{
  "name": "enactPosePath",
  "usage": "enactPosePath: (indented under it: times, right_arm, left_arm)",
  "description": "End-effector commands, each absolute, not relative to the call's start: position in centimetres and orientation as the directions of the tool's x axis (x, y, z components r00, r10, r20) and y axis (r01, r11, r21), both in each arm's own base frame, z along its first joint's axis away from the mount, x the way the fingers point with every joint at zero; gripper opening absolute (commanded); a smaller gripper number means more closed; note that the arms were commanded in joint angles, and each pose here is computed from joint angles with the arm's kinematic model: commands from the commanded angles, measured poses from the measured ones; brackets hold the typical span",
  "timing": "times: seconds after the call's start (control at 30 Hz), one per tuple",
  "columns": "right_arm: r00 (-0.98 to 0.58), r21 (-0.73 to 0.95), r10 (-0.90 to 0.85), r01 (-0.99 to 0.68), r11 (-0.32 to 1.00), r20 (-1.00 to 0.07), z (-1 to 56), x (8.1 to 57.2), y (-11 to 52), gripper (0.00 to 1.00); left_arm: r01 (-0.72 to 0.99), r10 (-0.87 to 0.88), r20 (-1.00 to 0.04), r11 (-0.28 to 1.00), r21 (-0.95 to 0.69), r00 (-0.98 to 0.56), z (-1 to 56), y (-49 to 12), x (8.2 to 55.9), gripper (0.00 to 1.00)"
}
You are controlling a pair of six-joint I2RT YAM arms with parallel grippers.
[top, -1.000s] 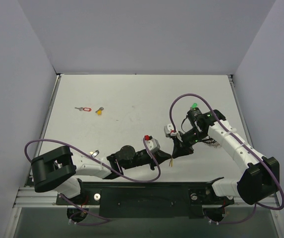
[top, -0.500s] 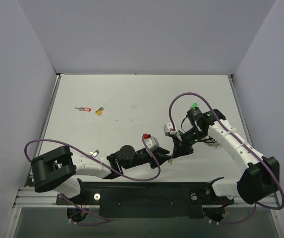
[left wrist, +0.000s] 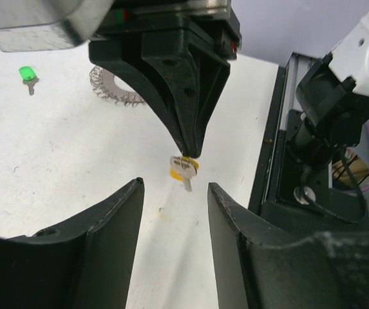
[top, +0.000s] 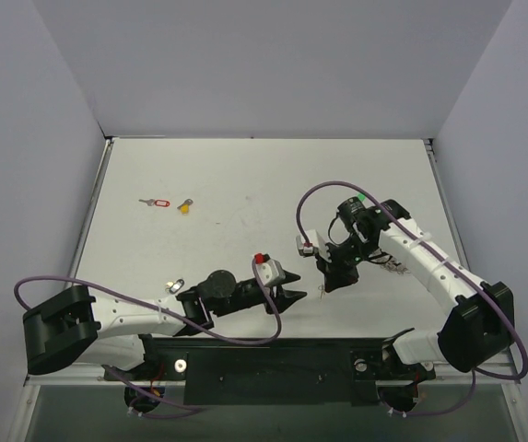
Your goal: Put the keys on the keyring
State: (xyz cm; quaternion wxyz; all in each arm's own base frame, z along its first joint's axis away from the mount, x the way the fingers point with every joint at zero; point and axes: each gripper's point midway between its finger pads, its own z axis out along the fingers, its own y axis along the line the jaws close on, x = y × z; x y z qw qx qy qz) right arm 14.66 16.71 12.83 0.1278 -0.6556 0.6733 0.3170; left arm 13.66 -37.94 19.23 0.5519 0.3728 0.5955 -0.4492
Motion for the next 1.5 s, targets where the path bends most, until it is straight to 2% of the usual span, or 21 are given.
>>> enactPosePath:
  times: [0.0, 0.13, 0.33, 0.53, 0.77, 1.47]
  right_arm:
    - [-0.109, 0.264, -0.853, -0.964, -0.034, -0.510, 13.0, 14.8, 15.7, 0.00]
    - [-0.110, 0.265, -0.863, -0.964, -0.028, -0.493, 12.8, 14.9, 15.6, 0.00]
    - [-0.121, 0.275, -0.873, -0.961, -0.015, -0.473, 12.5, 15.0, 15.5, 0.00]
    - [-0.122, 0.275, -0.876, -0.961, -0.012, -0.467, 12.5, 15.1, 15.4, 0.00]
    - [-0.125, 0.279, -0.872, -0.960, -0.013, -0.473, 12.6, 15.0, 15.5, 0.00]
    - [-0.123, 0.289, -0.869, -0.957, -0.024, -0.479, 12.7, 14.7, 15.6, 0.00]
  left_arm:
    - [0.944, 0.034, -0.998, 0.328, -0.043, -0.057, 18.9, -38.1, 14.3, 0.54]
    - [0.940, 0.042, -0.997, 0.338, -0.051, -0.069, 18.6, -39.5, 14.8, 0.54]
    - [0.926, 0.017, -0.999, 0.377, -0.038, -0.048, 19.2, -41.7, 16.2, 0.42]
    - [0.936, 0.023, -0.999, 0.352, -0.028, -0.038, 18.8, -43.4, 16.1, 0.35]
    - [0.952, 0.018, -0.999, 0.303, -0.038, -0.046, 18.5, -44.2, 15.3, 0.33]
    - [0.964, 0.046, -0.998, 0.265, -0.033, -0.046, 17.6, -45.0, 14.9, 0.21]
